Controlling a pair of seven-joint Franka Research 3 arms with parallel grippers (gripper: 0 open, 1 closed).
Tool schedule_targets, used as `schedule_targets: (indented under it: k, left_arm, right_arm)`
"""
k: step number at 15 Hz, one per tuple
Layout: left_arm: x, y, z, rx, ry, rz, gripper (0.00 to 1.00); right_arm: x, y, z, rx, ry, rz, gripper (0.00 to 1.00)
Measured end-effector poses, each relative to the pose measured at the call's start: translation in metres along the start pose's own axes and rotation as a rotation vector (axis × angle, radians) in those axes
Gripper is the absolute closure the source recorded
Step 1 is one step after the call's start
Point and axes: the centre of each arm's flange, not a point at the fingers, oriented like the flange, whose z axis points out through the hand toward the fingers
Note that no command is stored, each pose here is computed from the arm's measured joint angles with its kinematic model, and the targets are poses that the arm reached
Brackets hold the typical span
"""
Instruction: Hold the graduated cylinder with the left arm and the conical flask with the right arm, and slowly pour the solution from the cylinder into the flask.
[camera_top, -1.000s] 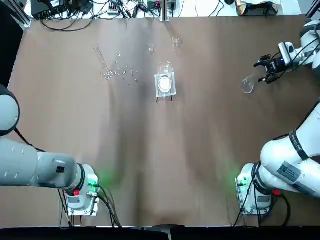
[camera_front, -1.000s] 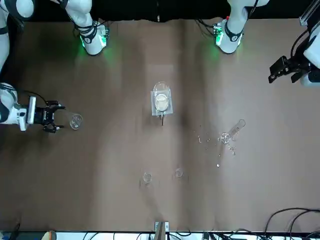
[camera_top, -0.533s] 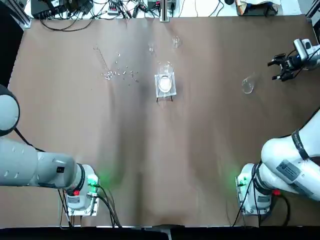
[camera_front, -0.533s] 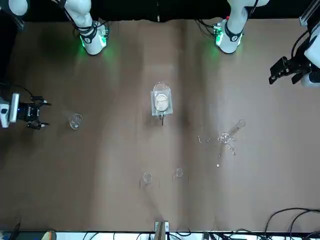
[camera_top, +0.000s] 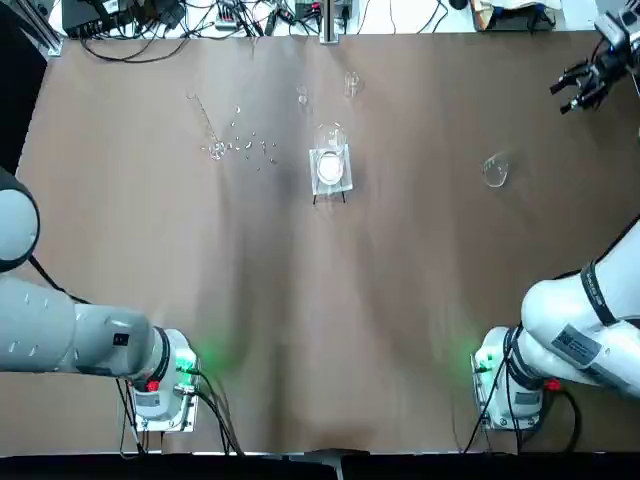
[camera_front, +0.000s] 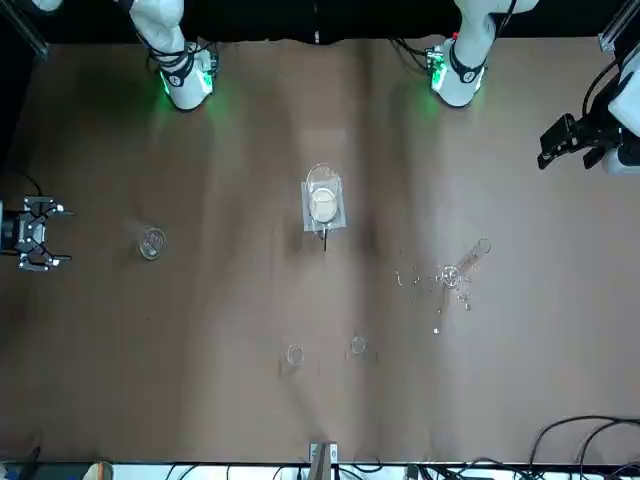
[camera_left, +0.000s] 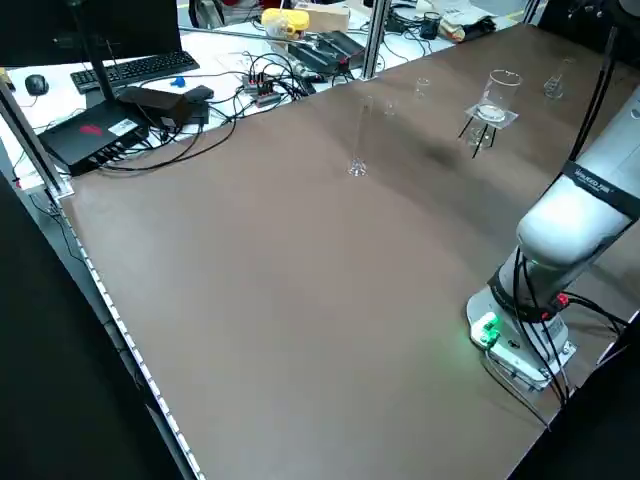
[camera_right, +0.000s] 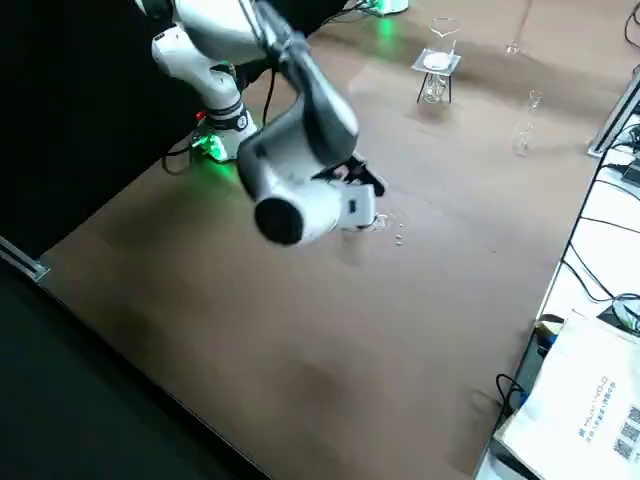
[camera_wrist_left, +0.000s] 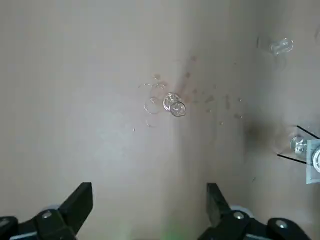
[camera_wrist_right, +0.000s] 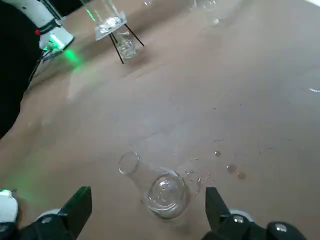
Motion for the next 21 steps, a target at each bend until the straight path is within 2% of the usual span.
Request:
schedule_targets:
  k: [4, 6, 9, 11, 16, 21]
  left_arm:
    - [0.001, 0.0, 0.002, 0.0, -0.003, -0.001, 0.0]
    - [0.002, 0.0, 0.003, 0.001, -0.005, -0.001, 0.0]
    - [0.002, 0.0, 0.003, 0.001, -0.005, 0.0, 0.0]
    - [0.002, 0.001, 0.003, 0.001, -0.005, 0.001, 0.0]
    - [0.002, 0.001, 0.003, 0.001, -0.005, 0.001, 0.0]
    - [0.002, 0.0, 0.003, 0.001, -0.005, 0.0, 0.0]
  right_arm:
    - [0.065, -0.003, 0.009, 0.013, -0.103, 0.092, 0.0]
    - [0.107, -0.002, 0.024, 0.014, -0.16, 0.182, 0.0]
    - [0.151, -0.006, 0.029, -0.018, -0.225, 0.267, 0.0]
    - [0.177, -0.009, 0.029, -0.058, -0.242, 0.325, 0.0]
    - [0.202, -0.003, 0.023, -0.22, -0.299, 0.518, 0.0]
    - [0.221, -0.015, 0.009, -0.305, -0.293, 0.671, 0.0]
